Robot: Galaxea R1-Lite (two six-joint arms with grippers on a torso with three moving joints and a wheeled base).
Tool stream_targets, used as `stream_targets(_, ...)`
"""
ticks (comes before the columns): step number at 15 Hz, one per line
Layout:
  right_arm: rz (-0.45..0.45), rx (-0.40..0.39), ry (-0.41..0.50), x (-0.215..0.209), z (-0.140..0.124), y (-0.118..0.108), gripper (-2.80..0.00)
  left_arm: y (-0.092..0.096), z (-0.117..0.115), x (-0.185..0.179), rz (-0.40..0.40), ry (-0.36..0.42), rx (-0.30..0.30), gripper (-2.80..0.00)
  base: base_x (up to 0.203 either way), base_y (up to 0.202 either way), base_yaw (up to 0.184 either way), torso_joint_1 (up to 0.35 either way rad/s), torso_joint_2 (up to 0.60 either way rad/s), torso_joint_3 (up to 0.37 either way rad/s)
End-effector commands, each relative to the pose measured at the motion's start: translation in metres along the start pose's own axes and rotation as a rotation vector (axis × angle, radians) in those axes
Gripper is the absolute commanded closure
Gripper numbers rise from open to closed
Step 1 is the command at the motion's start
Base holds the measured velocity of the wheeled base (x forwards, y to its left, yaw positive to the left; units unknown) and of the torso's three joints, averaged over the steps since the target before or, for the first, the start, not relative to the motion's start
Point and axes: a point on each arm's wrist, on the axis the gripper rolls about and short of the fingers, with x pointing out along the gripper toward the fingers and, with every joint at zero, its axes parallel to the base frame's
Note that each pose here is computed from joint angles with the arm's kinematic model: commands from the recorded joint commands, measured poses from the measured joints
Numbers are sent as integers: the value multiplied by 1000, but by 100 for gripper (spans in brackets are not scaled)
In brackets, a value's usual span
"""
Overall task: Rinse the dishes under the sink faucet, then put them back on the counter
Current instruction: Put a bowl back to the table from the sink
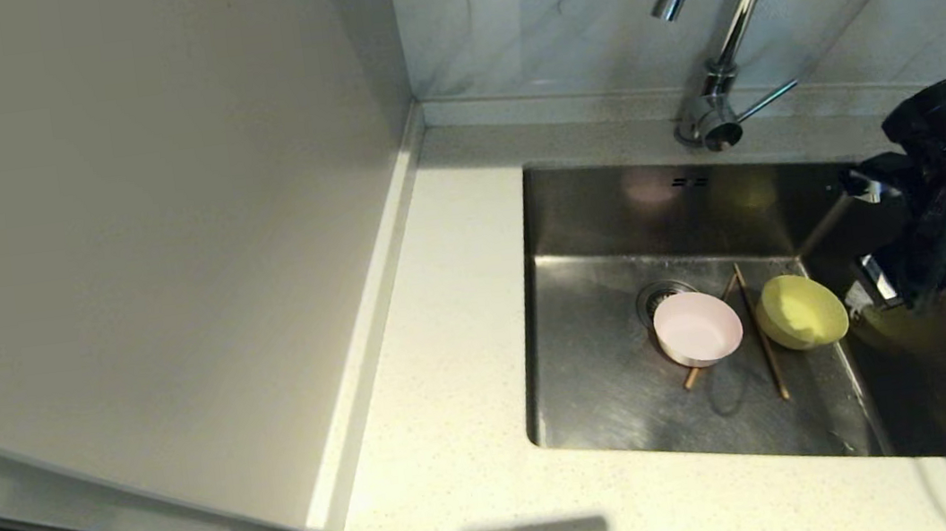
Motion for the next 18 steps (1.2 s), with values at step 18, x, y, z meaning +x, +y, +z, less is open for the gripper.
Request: stream_targets(18, 148, -456, -33, 138, 15, -42, -280, 0, 0, 0, 1, -3, -1, 0, 0, 0, 0, 0, 0, 0)
